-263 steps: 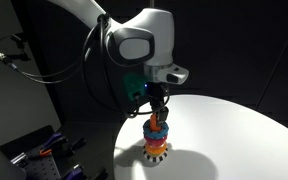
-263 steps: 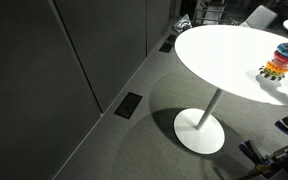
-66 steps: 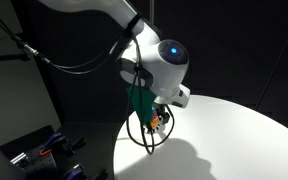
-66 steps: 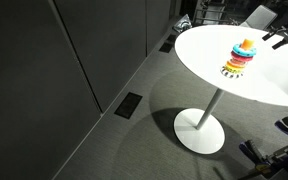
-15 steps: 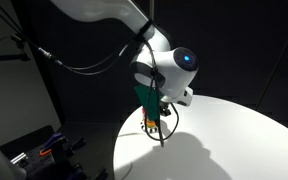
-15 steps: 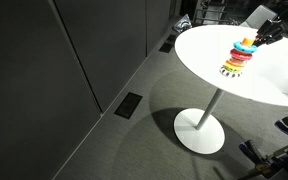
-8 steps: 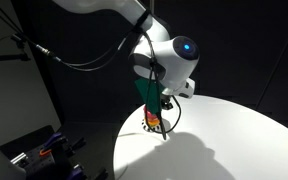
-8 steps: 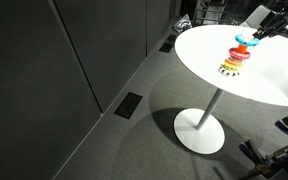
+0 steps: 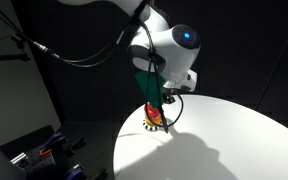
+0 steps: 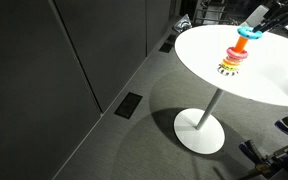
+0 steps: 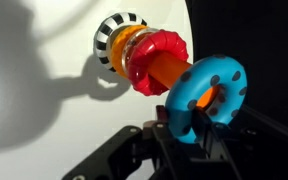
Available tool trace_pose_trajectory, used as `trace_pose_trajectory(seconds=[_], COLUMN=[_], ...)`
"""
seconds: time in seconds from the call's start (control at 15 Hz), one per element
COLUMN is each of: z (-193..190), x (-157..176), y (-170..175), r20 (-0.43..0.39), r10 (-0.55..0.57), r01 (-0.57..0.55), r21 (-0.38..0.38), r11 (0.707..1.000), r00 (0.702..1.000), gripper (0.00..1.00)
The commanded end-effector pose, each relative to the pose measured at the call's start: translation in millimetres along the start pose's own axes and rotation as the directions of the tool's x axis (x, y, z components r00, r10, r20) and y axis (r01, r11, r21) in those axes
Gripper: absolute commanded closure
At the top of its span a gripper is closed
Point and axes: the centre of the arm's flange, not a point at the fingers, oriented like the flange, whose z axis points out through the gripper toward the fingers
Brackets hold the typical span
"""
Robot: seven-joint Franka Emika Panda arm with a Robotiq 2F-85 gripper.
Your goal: Move the ring stacking stand to the left and remove the blue ring from the ring stacking stand and place it to on the table
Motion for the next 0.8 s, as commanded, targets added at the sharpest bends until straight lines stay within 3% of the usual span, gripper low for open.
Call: trace_pose_trajectory(seconds=[0.0, 0.73], z=[-20, -49], x=[0, 8], y=[-7, 32], r20=[-0.03, -0.121], r10=[0.016, 0.078], r01=[-0.016, -0.088], r21=[-0.003, -0.081], r11=[1.0, 0.993], r00=[0.999, 0.99], gripper=[0.91, 0.91])
